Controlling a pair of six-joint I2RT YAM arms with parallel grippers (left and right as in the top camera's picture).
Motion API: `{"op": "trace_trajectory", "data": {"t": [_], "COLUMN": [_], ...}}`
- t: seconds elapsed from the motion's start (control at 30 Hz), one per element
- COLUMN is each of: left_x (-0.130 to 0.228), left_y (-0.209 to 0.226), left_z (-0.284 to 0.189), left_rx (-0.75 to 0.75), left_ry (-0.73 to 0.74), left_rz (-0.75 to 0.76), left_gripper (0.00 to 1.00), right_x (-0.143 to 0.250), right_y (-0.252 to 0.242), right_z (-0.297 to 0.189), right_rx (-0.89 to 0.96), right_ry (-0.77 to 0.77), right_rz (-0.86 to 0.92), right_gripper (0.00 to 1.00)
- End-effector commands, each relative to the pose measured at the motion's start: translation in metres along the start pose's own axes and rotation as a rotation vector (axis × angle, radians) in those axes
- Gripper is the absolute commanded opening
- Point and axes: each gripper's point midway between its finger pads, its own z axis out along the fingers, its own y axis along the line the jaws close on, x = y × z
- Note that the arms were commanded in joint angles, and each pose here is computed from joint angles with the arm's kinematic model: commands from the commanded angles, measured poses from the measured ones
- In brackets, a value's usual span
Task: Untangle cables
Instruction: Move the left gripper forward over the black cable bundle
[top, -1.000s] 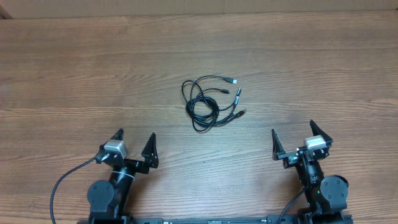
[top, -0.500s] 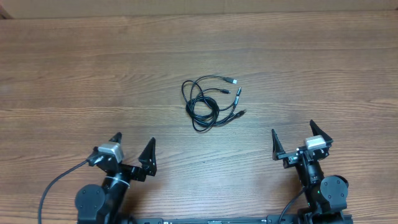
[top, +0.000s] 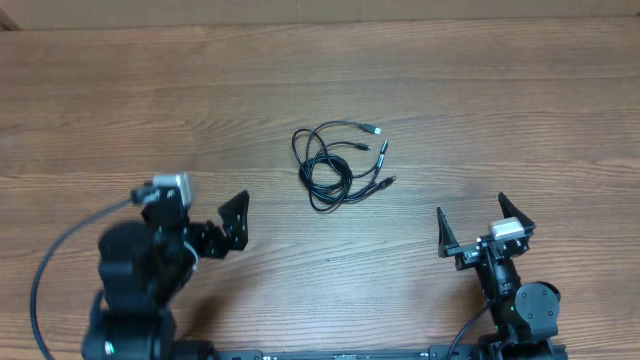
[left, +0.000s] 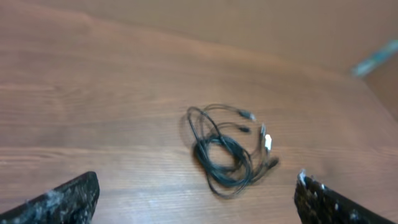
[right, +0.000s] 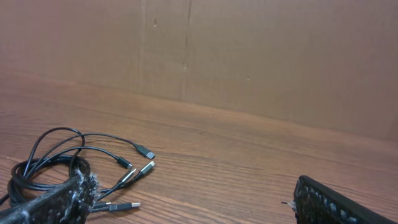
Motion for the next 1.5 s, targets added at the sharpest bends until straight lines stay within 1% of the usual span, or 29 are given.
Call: {"op": "trace_trajectory", "data": {"t": [0.0, 0.1, 0.23, 0.3, 0.33, 0.43, 0.53, 0.63, 0.73, 0.83, 0.93, 1.03, 1.13, 1.27, 1.47], "left_x": [-0.021, -0.023, -0.015, -0.007, -0.002, 0.019, 0.026, 0.024, 0.021, 0.018, 0.010, 0.002, -0.003, -0.012, -0.023], "left_y": [-0.038, -0.057, -0.063, -0.057, -0.050, -0.044, -0.041, -0.039, -0.029, -0.011, 0.010, 0.018, 0.013, 0.010, 0.007], "left_z": [0.002, 0.003, 0.002, 0.007, 0.012, 0.013, 0.018, 0.023, 0.023, 0.015, -0.003, -0.024, -0.041, -0.065, -0.096], "left_rx": [0.172, 0.255, 0.277, 0.255, 0.219, 0.190, 0.183, 0.179, 0.116, -0.020, -0.191, -0.284, -0.282, -0.305, -0.344], "left_ry": [0.103, 0.226, 0.350, 0.390, 0.415, 0.523, 0.562, 0.555, 0.544, 0.545, 0.546, 0.539, 0.499, 0.393, 0.233], "left_rz": [0.015, -0.037, -0.102, -0.123, -0.134, -0.198, -0.209, -0.186, -0.170, -0.163, -0.144, -0.118, -0.093, -0.074, -0.121], "left_gripper": [1.00, 1.00, 1.00, 1.00, 1.00, 1.00, 1.00, 1.00, 1.00, 1.00, 1.00, 1.00, 0.99, 1.00, 1.00], "right_x": [0.003, 0.003, 0.003, 0.003, 0.003, 0.003, 0.003, 0.003, 0.003, 0.003, 0.003, 0.003, 0.003, 0.003, 0.003], "right_y": [-0.001, -0.001, -0.001, -0.001, -0.001, -0.001, -0.001, -0.001, -0.001, -0.001, -0.001, -0.001, -0.001, -0.001, -0.001], "right_z": [0.000, 0.000, 0.000, 0.000, 0.000, 0.000, 0.000, 0.000, 0.000, 0.000, 0.000, 0.000, 0.000, 0.000, 0.000], "right_rx": [0.005, 0.005, 0.005, 0.005, 0.005, 0.005, 0.005, 0.005, 0.005, 0.005, 0.005, 0.005, 0.005, 0.005, 0.005], "right_ry": [0.001, 0.001, 0.001, 0.001, 0.001, 0.001, 0.001, 0.001, 0.001, 0.001, 0.001, 0.001, 0.001, 0.001, 0.001], "right_rz": [-0.001, -0.001, -0.001, -0.001, -0.001, -0.001, -0.001, -0.001, -0.001, -0.001, -0.001, -0.001, -0.001, -0.001, -0.001], "right_gripper": [1.00, 1.00, 1.00, 1.00, 1.00, 1.00, 1.00, 1.00, 1.00, 1.00, 1.00, 1.00, 1.00, 1.00, 1.00]}}
